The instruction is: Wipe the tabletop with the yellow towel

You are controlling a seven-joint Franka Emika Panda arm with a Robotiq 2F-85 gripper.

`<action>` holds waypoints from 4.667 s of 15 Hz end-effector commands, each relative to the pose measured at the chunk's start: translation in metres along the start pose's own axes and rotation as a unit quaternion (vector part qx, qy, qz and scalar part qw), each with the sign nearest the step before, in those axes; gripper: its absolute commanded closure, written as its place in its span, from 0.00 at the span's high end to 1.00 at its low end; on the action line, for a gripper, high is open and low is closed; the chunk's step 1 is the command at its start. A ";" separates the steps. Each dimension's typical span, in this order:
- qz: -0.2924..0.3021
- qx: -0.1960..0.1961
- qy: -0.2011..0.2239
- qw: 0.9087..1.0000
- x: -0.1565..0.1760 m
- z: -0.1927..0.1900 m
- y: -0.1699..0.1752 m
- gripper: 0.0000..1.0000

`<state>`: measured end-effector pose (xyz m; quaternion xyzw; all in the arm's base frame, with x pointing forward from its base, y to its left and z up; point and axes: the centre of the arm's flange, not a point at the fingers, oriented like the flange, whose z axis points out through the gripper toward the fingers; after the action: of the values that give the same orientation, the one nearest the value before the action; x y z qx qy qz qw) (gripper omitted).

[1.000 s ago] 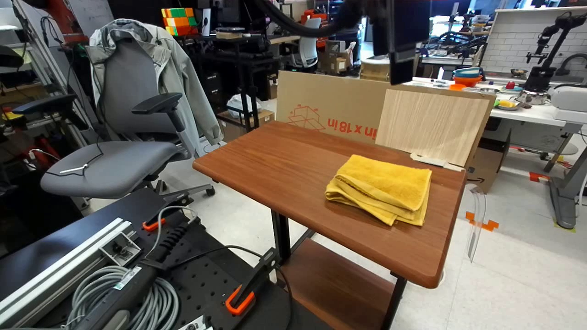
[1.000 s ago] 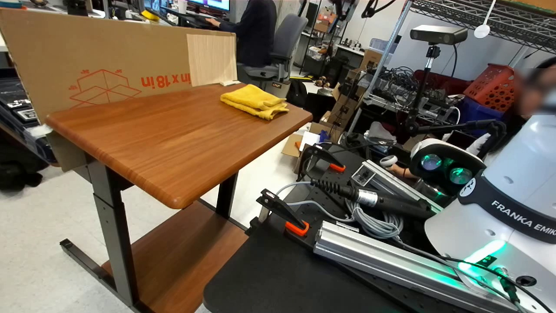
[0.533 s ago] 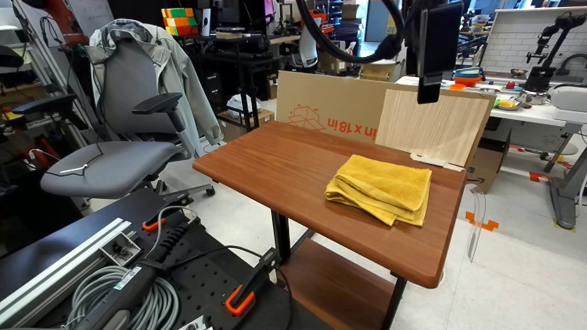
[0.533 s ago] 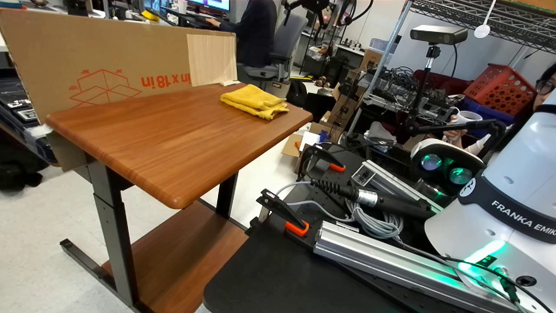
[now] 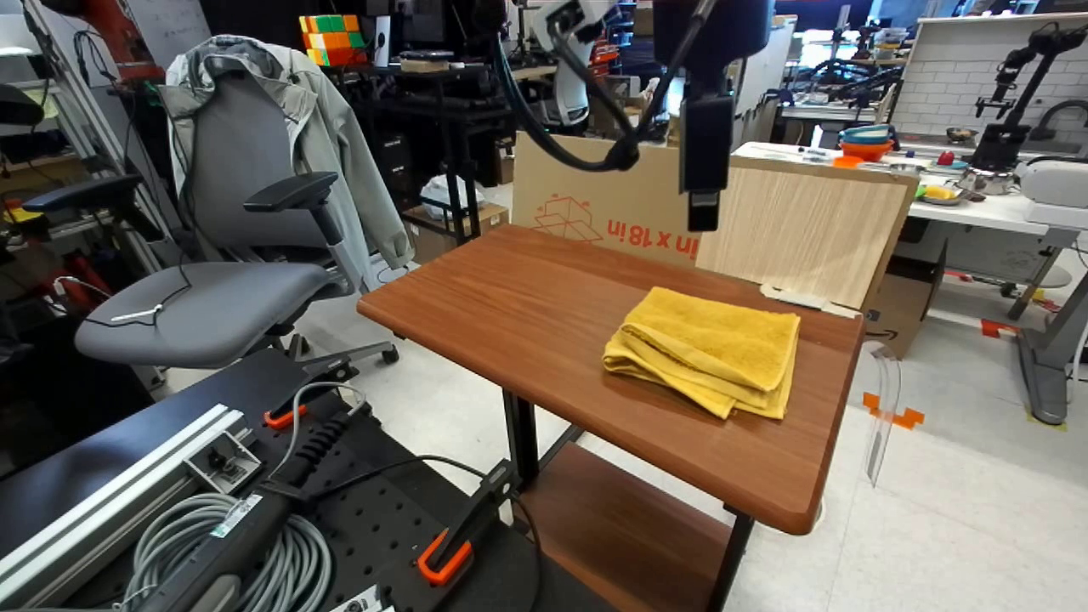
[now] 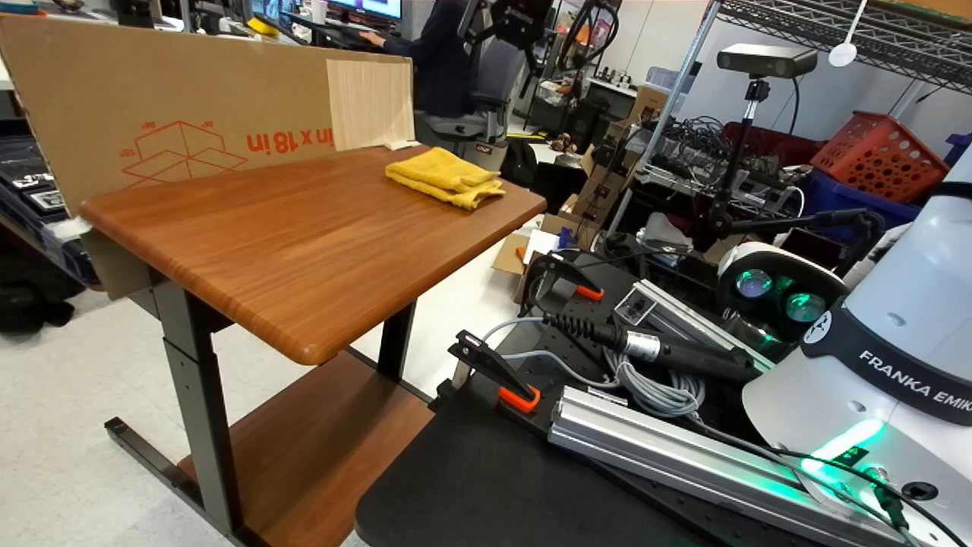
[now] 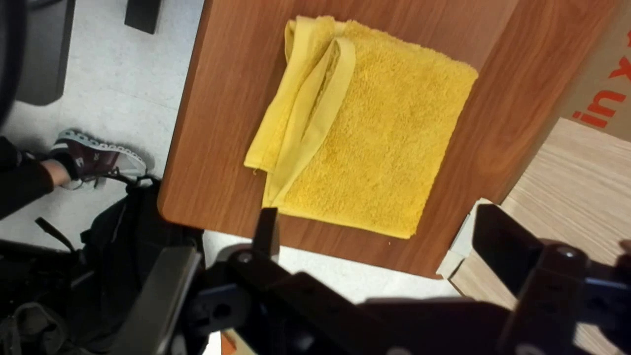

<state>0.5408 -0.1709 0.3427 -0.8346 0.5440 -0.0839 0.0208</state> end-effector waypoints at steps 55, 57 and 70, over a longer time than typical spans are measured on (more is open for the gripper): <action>0.264 0.006 0.038 0.964 0.055 0.200 -0.090 1.00; 0.313 -0.010 0.025 0.949 0.094 0.203 -0.049 1.00; 0.253 -0.037 -0.057 0.965 0.026 0.183 -0.023 1.00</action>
<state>0.6163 -0.2621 0.1605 -0.6313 0.7744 -0.0369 0.0188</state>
